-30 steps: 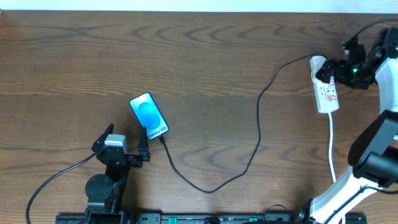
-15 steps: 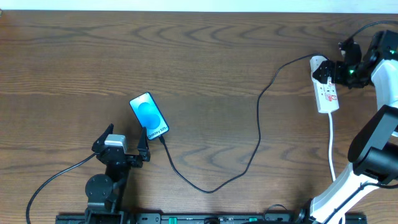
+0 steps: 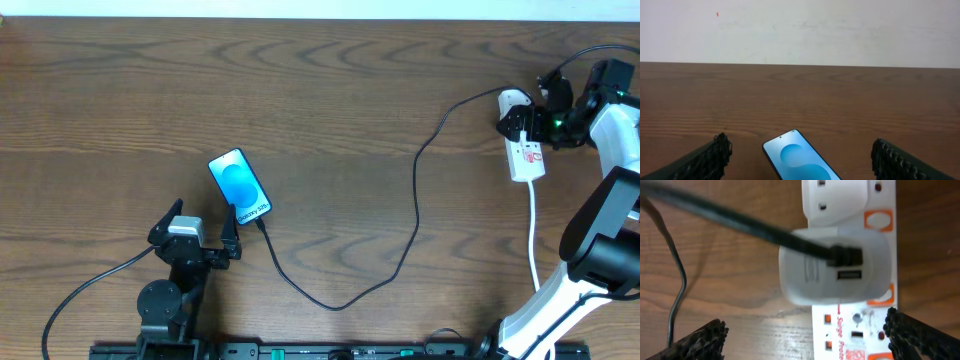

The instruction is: Plug charger to phone and switch on socket

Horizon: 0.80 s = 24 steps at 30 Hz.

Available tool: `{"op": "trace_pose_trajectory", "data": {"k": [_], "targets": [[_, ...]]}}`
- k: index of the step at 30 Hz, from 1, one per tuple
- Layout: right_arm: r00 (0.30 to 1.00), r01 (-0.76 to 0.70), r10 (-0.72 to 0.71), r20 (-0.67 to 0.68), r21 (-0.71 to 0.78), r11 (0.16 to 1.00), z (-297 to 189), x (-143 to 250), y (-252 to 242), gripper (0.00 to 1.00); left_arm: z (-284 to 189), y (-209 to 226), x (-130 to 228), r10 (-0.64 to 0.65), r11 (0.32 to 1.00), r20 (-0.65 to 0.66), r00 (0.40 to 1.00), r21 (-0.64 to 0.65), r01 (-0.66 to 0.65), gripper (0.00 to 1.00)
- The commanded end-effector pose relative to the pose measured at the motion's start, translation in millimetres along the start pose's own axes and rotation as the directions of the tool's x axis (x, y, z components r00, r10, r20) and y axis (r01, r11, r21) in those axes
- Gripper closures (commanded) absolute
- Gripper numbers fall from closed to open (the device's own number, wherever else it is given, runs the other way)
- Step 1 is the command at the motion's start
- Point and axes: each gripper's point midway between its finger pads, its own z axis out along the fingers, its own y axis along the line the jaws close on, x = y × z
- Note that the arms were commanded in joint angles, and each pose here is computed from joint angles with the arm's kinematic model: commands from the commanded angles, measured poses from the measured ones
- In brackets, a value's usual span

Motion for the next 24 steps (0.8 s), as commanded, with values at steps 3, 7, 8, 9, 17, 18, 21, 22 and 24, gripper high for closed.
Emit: {"op": "trace_pose_trajectory", "data": {"k": [3, 7, 8, 9, 17, 18, 21, 22, 24], "targets": [[0.999, 0.023, -0.023, 0.037, -0.008, 1.0, -1, -7, 0, 0.01, 1, -3, 15, 0.014, 1.0, -0.047, 0.999, 0.022, -0.013, 0.09], [0.999, 0.02, -0.02, 0.03, -0.01, 1.0, 3, -6, -2, 0.01, 1, -3, 15, 0.014, 1.0, -0.047, 0.999, 0.022, -0.013, 0.09], [1.0, 0.017, -0.017, 0.026, -0.011, 1.0, 5, -5, -3, 0.01, 1, -3, 15, 0.014, 1.0, -0.047, 0.999, 0.022, -0.013, 0.08], [1.0, 0.007, -0.006, 0.021, -0.013, 1.0, 8, -3, -4, 0.01, 1, -3, 15, 0.014, 1.0, -0.047, 0.999, 0.022, -0.013, 0.08], [1.0, -0.023, 0.024, 0.018, -0.05, 0.998, 20, -2, -2, 0.01, 1, -3, 15, 0.014, 1.0, -0.047, 0.999, 0.022, -0.013, 0.08], [1.0, -0.022, 0.023, 0.02, -0.049, 0.999, 20, -2, -3, 0.01, 1, -3, 15, 0.014, 1.0, -0.047, 0.999, 0.022, -0.013, 0.08], [1.0, -0.02, 0.021, 0.023, -0.048, 0.999, 20, -3, -3, 0.01, 1, -3, 15, 0.014, 1.0, -0.047, 0.999, 0.022, -0.013, 0.09], [1.0, -0.02, 0.022, 0.023, -0.048, 0.999, 20, -3, -3, 0.01, 1, -3, 15, 0.014, 1.0, -0.047, 0.999, 0.022, -0.013, 0.09], [1.0, -0.02, 0.021, 0.022, -0.048, 0.999, 21, -3, -3, 0.01, 1, -3, 15, 0.014, 1.0, -0.047, 0.999, 0.022, -0.013, 0.09]]}}
